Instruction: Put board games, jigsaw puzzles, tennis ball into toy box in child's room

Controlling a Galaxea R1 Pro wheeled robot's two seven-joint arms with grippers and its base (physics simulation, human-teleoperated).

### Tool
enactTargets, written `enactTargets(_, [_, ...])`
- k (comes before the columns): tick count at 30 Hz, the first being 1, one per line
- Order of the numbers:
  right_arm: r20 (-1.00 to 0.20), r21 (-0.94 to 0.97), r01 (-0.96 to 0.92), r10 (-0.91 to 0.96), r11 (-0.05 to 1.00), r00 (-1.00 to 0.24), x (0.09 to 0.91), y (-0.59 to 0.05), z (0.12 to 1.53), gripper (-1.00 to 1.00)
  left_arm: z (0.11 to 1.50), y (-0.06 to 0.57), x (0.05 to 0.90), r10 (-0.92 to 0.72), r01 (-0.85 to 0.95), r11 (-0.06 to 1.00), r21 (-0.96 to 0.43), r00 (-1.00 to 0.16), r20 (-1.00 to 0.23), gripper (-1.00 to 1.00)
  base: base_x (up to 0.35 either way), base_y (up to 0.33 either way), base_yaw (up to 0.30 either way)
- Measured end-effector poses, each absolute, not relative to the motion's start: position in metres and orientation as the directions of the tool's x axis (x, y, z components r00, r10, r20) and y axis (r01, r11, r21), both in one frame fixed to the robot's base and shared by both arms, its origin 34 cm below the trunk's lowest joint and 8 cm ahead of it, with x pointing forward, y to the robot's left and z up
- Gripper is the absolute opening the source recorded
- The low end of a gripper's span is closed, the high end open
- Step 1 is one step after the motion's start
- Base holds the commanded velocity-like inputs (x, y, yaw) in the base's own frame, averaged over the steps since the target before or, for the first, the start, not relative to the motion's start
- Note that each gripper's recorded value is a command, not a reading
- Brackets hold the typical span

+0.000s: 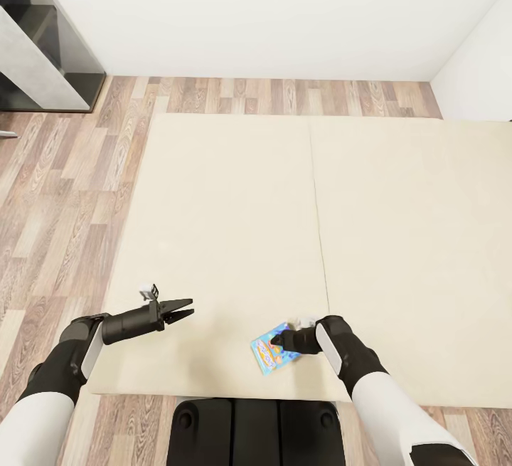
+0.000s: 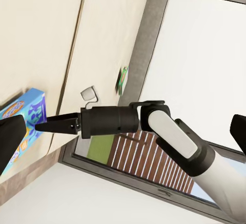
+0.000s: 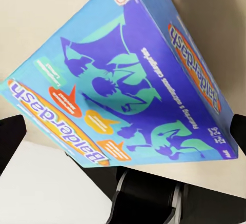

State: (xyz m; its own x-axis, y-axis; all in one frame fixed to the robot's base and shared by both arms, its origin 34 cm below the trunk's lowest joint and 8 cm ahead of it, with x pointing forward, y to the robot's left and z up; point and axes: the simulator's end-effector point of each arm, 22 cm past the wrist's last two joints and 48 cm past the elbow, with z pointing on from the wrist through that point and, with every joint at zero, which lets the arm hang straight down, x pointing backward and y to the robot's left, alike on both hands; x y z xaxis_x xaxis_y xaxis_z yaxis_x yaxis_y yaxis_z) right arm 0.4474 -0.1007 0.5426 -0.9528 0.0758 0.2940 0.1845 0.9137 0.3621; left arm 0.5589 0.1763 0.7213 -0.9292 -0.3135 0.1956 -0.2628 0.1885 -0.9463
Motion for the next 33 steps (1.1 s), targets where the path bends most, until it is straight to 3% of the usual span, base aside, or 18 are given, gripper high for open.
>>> enactTargets(33, [0.269,0.366,0.181,0.083,0.913,-0.960,0.4513,-0.0991,0.5406,1.00,0.7213,0.1763,0.5589,-0.314,-0.263,0.188,-0.946,-0.929,0.196,1.00,0.000,0.000,0.000])
